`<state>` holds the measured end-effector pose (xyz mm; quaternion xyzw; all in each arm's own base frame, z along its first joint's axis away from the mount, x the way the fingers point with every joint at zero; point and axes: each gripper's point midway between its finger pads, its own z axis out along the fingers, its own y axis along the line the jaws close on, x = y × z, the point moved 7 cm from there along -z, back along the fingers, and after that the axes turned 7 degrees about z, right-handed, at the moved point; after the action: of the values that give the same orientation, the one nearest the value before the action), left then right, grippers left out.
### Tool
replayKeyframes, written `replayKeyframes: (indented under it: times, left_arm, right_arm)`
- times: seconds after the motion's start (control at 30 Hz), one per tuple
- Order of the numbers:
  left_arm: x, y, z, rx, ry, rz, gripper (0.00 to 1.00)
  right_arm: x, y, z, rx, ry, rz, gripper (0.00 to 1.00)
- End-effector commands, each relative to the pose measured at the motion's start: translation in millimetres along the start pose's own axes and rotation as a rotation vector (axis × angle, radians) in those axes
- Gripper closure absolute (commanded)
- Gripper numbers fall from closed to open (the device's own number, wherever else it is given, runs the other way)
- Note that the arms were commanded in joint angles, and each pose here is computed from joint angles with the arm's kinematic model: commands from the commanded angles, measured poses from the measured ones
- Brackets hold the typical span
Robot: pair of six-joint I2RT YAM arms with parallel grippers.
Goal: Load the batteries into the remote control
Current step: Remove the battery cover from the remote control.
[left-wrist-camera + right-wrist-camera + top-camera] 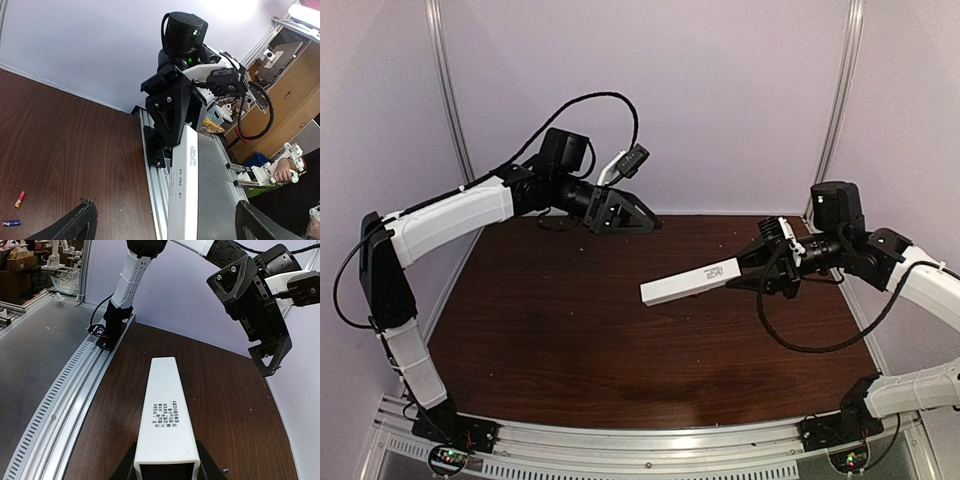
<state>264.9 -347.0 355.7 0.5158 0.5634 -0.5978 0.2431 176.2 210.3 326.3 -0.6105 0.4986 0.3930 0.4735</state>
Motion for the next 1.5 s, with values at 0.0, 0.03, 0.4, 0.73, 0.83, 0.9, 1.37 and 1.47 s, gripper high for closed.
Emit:
replayKeyframes:
  times: [0.0,0.03,0.4,0.73,0.83,0.9,1.37,1.47]
  left_arm:
    - [26,1,19,0.076,0.077,-0.048,0.02]
    - [29,-1,25,0.091,0.086,-0.051,0.02]
    - [53,7,75,0.171,0.169,-0.138,0.02]
    - [62,9,88,0.245,0.186,-0.186,0.15]
    - [69,9,91,0.264,0.194,-0.206,0.24]
    - [74,8,94,0.271,0.202,-0.218,0.28]
    - [91,13,100,0.303,0.219,-0.282,0.82]
    - [95,13,100,0.306,0.223,-0.29,1.0]
  right_arm:
    - [-6,5,-4,-0.032,-0.002,-0.019,1.0]
    - [-6,5,-4,-0.034,-0.002,-0.018,1.0]
    - [4,6,7,-0.078,0.044,0.01,1.0]
    - [15,-1,22,-0.126,0.126,0.009,1.0]
    - [16,-3,24,-0.13,0.133,0.008,1.0]
    - [16,-5,25,-0.133,0.135,0.008,1.0]
    - [15,-9,27,-0.123,0.148,-0.023,1.0]
    - [15,-9,25,-0.116,0.151,-0.034,1.0]
